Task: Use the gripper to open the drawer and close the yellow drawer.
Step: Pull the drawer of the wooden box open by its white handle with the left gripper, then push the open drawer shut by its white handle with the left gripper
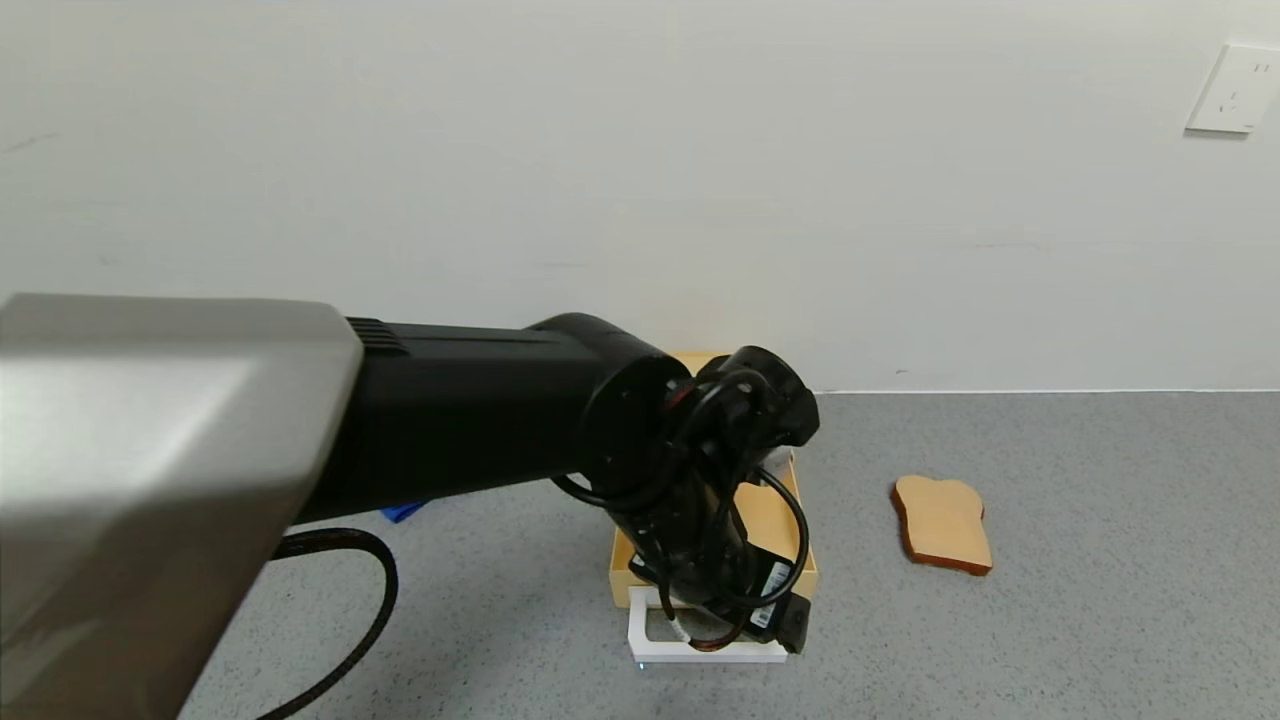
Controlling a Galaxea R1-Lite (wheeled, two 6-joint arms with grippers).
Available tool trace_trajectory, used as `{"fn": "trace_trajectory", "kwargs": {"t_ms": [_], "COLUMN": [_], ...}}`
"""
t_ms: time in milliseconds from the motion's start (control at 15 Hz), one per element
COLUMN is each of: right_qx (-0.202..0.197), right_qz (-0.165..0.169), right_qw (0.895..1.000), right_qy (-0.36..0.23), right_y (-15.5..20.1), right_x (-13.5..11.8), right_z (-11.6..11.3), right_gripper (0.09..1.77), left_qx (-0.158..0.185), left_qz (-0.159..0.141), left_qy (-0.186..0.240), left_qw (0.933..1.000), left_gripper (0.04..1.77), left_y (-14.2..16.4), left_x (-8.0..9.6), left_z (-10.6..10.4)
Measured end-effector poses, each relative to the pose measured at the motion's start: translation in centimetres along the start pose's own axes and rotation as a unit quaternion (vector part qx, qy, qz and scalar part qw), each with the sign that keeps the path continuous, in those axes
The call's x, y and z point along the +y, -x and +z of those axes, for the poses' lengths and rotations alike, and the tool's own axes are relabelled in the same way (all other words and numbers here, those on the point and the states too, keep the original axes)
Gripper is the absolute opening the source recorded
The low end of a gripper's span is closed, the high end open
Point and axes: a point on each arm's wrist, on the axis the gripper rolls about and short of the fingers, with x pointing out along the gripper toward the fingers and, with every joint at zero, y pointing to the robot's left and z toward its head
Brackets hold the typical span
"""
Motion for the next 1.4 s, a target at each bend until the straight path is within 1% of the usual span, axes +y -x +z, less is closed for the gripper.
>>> {"fn": "trace_trajectory", "kwargs": {"t_ms": [67, 200, 400, 600, 733, 800, 1000, 1400], "right_qx": [0.0, 0.0, 0.0, 0.0, 0.0, 0.0, 0.0, 0.0], "right_qz": [0.0, 0.0, 0.0, 0.0, 0.0, 0.0, 0.0, 0.0], "right_qw": [1.0, 1.0, 1.0, 1.0, 1.0, 1.0, 1.0, 1.0], "right_qy": [0.0, 0.0, 0.0, 0.0, 0.0, 0.0, 0.0, 0.0], "right_y": [0.0, 0.0, 0.0, 0.0, 0.0, 0.0, 0.0, 0.0], "right_x": [0.0, 0.0, 0.0, 0.0, 0.0, 0.0, 0.0, 0.0], "right_z": [0.0, 0.0, 0.0, 0.0, 0.0, 0.0, 0.0, 0.0], "right_gripper": [1.71, 1.71, 1.71, 1.71, 1.71, 1.71, 1.71, 1.71], "left_qx": [0.005, -0.004, -0.03, -0.056, -0.057, -0.056, -0.055, -0.06], "left_qz": [0.018, 0.041, 0.051, 0.056, 0.064, 0.063, 0.058, 0.06], "left_qy": [0.005, 0.016, 0.047, 0.081, 0.102, 0.111, 0.13, 0.141], "left_qw": [0.9998, 0.999, 0.9971, 0.9935, 0.991, 0.9902, 0.9883, 0.9864], "left_gripper": [1.72, 1.72, 1.72, 1.72, 1.72, 1.72, 1.72, 1.72], "left_y": [1.1, 3.2, 5.8, 8.3, 9.7, 10.2, 11.1, 11.4], "left_x": [0.4, 1.4, 3.9, 6.7, 8.2, 8.7, 9.9, 10.5], "left_z": [-0.1, -0.2, -0.2, -0.4, -1.0, -1.3, -1.7, -1.8]}}
